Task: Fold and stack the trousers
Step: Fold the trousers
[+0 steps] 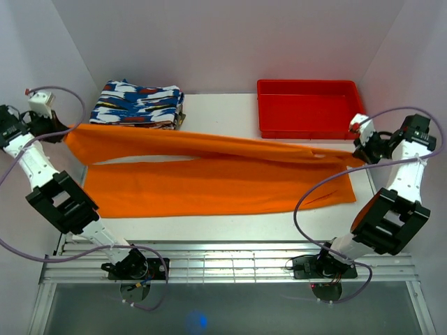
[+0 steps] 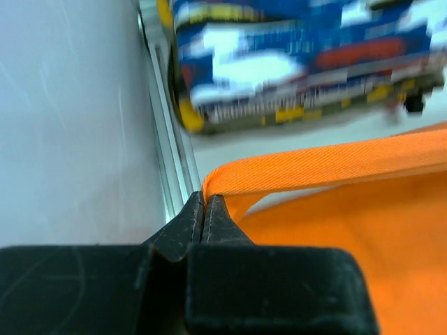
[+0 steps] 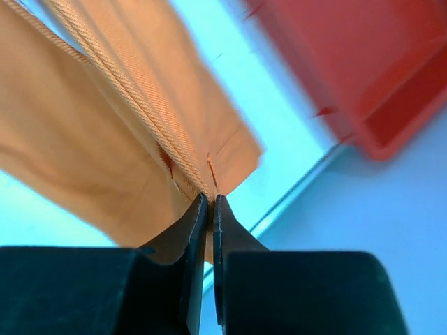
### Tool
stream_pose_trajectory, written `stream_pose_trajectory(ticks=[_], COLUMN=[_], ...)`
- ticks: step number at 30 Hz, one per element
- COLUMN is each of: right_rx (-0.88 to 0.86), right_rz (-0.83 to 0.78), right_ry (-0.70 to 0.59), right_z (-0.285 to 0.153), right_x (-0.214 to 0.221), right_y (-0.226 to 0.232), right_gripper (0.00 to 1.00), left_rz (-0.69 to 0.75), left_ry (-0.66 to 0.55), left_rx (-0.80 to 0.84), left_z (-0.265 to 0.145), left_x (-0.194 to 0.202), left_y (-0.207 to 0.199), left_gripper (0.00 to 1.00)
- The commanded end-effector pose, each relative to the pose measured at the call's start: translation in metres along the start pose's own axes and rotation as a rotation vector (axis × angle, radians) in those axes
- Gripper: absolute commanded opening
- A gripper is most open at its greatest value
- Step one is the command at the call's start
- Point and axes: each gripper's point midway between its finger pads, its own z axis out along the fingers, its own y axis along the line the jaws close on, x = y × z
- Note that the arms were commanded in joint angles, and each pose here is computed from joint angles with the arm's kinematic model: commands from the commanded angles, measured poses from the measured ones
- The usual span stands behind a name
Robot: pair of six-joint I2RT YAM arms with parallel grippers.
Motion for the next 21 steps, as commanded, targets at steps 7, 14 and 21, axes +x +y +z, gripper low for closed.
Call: stream_pose_trajectory(ticks=[7,14,21], right_rx=[-0.094,-0.139,-0.142], right_rz=[-0.156,-0.079,-0.037], right_ry=[0.459,0.511,0.503], right_z=[-0.009,-0.002,-0.002], right_x=[0.155,0.176,0.172], right_y=[0.073,0.080,0.070], right_gripper=[0.08,0.08,0.08], left_rz=[0.197,0.072,0.016], left_ry=[0.529,0.699,0.532], left_rx=[-0.122,-0.085,-0.101], left_z=[-0.105,-0.109,-0.094], left_x=[0.233,0.307,0.241], left_y=[0.000,-0.018,0.007], left_gripper=[0.00,0.00,0.00])
